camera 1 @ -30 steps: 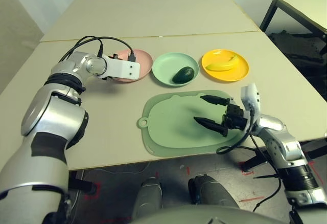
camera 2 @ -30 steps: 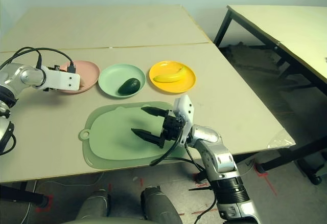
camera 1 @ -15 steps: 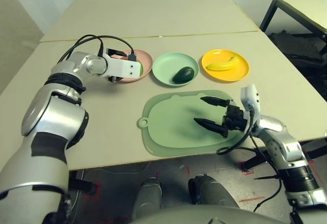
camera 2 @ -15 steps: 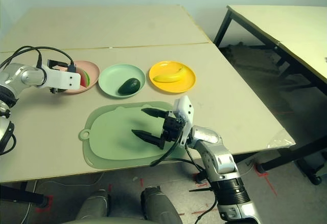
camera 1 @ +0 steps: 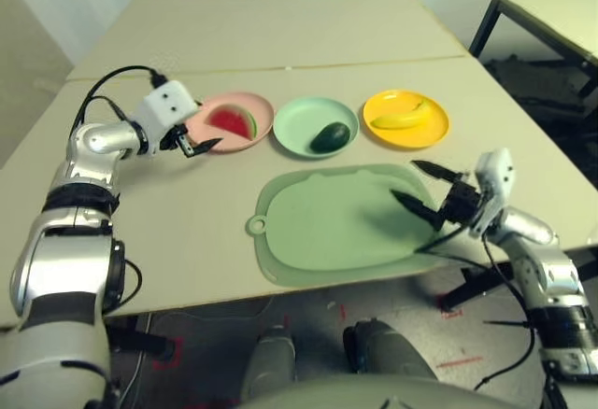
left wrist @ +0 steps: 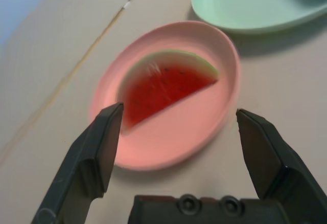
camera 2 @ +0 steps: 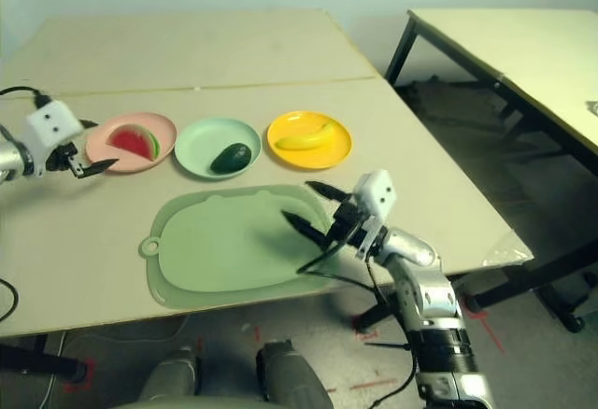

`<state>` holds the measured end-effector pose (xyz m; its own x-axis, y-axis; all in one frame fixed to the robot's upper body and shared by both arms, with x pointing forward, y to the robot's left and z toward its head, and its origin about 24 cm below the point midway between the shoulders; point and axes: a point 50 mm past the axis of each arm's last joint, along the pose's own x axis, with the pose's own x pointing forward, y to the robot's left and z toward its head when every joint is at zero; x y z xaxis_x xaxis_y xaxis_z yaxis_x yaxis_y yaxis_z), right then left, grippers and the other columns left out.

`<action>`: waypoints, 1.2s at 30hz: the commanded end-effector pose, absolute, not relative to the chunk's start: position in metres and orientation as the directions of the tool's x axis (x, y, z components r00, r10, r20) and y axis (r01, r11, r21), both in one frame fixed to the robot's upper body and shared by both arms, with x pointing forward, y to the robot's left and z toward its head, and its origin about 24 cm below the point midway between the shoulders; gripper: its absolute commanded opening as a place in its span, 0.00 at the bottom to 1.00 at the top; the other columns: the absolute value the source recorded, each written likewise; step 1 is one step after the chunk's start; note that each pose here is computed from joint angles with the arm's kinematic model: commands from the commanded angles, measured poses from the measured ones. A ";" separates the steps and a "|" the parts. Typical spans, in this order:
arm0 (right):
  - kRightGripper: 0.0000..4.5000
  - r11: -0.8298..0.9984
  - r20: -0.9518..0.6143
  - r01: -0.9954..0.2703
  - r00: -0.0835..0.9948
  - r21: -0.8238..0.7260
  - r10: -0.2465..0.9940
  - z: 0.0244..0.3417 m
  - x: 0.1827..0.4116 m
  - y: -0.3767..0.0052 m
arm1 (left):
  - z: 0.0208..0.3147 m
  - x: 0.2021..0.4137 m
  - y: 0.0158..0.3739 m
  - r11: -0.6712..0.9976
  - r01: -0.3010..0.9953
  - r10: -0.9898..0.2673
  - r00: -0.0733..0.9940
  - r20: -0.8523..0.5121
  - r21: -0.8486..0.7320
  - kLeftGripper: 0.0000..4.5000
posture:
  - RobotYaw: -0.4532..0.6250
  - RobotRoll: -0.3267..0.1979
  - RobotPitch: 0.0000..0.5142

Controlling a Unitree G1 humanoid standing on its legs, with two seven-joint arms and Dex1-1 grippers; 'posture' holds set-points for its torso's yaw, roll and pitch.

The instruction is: Place the fruits into color-matched plates.

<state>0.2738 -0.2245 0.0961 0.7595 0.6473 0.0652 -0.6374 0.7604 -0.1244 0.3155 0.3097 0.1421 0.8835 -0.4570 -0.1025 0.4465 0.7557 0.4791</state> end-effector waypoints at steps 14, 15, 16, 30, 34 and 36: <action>1.00 0.959 0.127 -0.258 0.954 -0.113 0.272 0.083 0.243 -0.317 | 0.088 0.246 0.266 0.989 0.145 -0.146 0.989 0.038 0.020 0.99 | 0.43 0.62 0.19; 1.00 0.957 0.121 -0.268 0.952 -0.114 0.281 0.081 0.242 -0.317 | 0.087 0.246 0.265 0.989 0.148 -0.149 0.988 0.029 0.021 0.99 | 0.42 0.62 0.20; 1.00 0.954 0.114 -0.278 0.950 -0.109 0.290 0.079 0.242 -0.316 | 0.086 0.245 0.263 0.988 0.152 -0.153 0.988 0.023 0.023 0.99 | 0.42 0.62 0.20; 1.00 0.930 0.108 -0.361 0.924 -0.064 0.366 0.071 0.272 -0.301 | 0.088 0.246 0.254 0.993 0.120 -0.120 0.993 0.010 0.006 0.99 | 0.41 0.62 0.19; 1.00 0.924 0.099 -0.377 0.919 -0.062 0.381 0.071 0.279 -0.301 | 0.087 0.246 0.250 0.992 0.123 -0.123 0.992 0.006 0.006 0.99 | 0.43 0.62 0.21; 1.00 0.923 0.089 -0.381 0.919 -0.063 0.385 0.071 0.281 -0.304 | 0.087 0.245 0.247 0.992 0.126 -0.126 0.992 0.009 0.005 0.99 | 0.44 0.62 0.22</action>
<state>0.2815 -0.3001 0.0735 0.9172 0.3818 0.1142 -0.3777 0.9242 -0.0560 0.2477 0.2525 0.0897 0.9930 -0.1145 0.0281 0.1147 0.9934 -0.0043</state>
